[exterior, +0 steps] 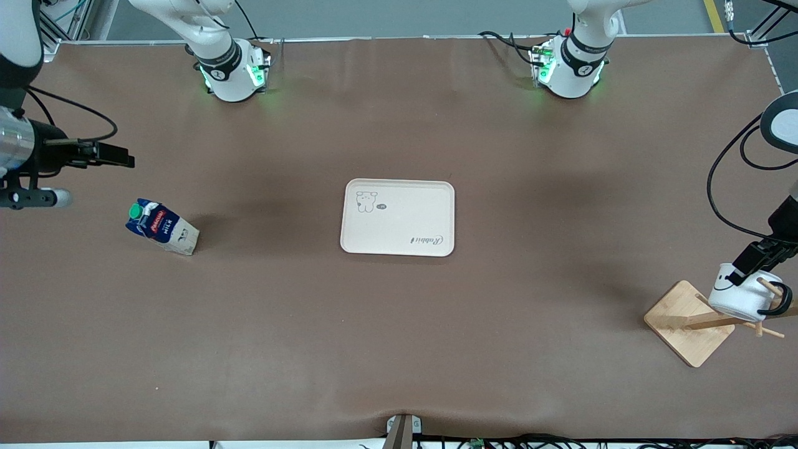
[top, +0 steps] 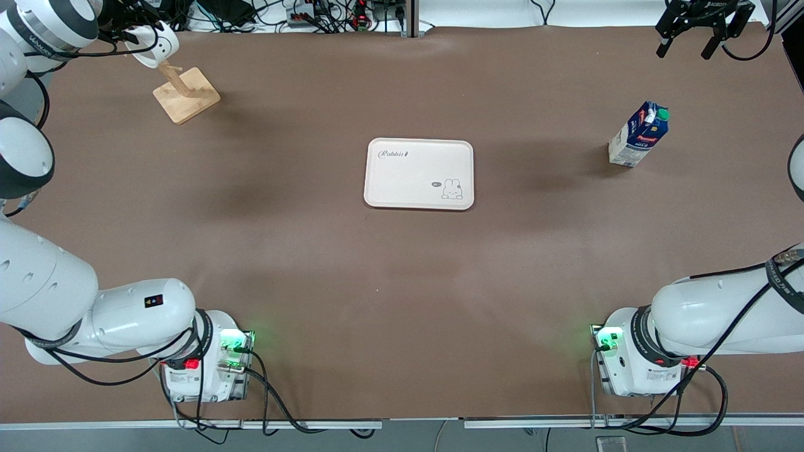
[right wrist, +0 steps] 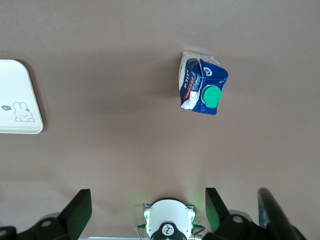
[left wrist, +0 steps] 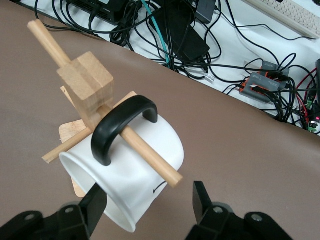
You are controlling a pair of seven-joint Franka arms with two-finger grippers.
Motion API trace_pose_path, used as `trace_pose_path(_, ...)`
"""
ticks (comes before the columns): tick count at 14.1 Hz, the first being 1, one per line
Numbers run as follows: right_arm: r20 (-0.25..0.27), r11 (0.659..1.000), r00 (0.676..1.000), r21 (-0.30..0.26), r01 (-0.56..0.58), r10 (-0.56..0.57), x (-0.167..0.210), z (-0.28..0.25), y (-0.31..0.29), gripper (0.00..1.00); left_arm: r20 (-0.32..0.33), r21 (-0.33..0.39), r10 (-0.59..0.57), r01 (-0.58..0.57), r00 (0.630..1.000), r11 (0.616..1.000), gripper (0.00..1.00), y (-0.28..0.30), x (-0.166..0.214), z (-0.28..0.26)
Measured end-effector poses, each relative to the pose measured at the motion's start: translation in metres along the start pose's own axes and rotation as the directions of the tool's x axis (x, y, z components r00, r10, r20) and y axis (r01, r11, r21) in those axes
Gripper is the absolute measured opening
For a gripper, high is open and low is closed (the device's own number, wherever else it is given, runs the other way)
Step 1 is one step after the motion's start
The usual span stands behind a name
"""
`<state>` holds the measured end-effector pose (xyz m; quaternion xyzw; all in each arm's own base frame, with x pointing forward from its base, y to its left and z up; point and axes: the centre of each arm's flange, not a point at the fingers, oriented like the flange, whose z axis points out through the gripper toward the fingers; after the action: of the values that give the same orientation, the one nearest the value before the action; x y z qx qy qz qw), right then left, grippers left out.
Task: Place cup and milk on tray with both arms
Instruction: 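Grasp the mug handle with the left gripper while the right gripper lowers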
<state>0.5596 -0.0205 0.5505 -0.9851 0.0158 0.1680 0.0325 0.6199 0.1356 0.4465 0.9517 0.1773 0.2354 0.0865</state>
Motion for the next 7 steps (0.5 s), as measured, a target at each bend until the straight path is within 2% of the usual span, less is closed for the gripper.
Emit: trace_pose_path(7,0.020,0.998,0.997,0.007,-0.069,0.069,0.011,0.010,0.012,1.00,0.011,-0.001,0.009,-0.009,1.000,1.000,0.74,0.000,0.003,0.017)
